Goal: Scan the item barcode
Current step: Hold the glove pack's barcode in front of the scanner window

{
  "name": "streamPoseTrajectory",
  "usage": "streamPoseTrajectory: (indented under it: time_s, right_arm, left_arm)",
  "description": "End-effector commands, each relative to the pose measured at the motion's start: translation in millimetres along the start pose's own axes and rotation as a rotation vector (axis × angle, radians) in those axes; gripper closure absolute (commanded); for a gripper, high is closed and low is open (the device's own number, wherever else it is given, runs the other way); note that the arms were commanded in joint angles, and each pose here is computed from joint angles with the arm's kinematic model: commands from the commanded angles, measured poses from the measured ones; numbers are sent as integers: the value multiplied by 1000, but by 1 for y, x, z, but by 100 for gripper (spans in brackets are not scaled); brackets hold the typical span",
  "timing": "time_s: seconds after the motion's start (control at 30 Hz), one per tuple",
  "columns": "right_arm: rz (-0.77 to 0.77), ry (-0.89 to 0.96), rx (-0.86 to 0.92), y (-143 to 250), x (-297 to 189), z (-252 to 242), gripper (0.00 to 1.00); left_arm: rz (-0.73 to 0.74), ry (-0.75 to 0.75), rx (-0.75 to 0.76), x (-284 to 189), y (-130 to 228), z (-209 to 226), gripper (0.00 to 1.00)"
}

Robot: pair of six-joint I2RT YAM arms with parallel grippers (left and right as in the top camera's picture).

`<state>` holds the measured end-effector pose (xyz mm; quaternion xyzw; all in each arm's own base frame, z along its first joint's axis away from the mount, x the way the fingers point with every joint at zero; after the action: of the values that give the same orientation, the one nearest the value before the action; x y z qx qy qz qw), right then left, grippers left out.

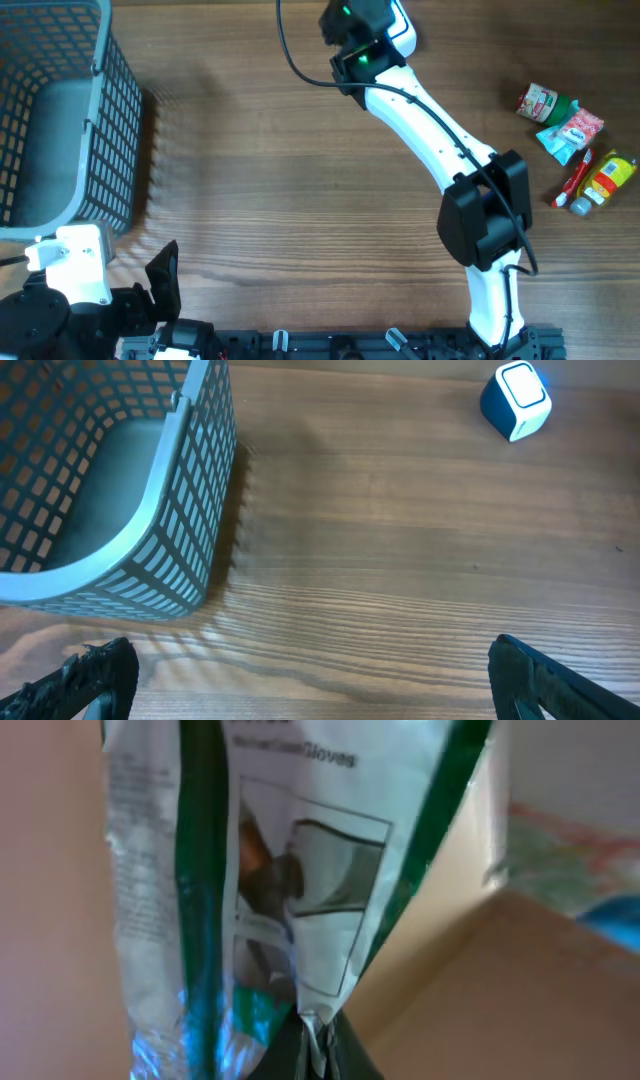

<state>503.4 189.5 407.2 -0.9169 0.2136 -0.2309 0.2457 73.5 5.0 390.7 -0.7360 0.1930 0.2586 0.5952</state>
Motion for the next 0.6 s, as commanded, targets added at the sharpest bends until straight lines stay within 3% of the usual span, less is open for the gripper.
streamPoseTrajectory:
  time_s: [0.0, 0.07, 0.23, 0.37, 0.57]
  right_arm:
    - [-241, 39, -368, 1, -16, 29, 96]
    - [-296, -15, -535, 16, -28, 62, 96]
    - [-292, -94, -621, 43, -29, 91, 96]
    - [-296, -61, -434, 45, -20, 80, 96]
    - [-341, -21, -322, 53, -24, 103, 96]
  left_arm:
    - [-3, 4, 9, 0, 0, 0, 0]
    - [-3, 4, 9, 0, 0, 0, 0]
    - [-3, 4, 9, 0, 0, 0, 0]
    - [-3, 4, 9, 0, 0, 0, 0]
    - [-3, 4, 9, 0, 0, 0, 0]
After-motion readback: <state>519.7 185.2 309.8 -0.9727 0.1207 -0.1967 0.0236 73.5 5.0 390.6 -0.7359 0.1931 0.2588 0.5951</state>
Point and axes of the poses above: each gripper's point midway between its finger pads, its own x axis out along the fingers, its own z axis along the line the jaws close on, y = z × x, the point moved 6 cm from there along -x, back along the fingers, and after that the axes turned 9 degrees about -x, right-handed, at the moved point
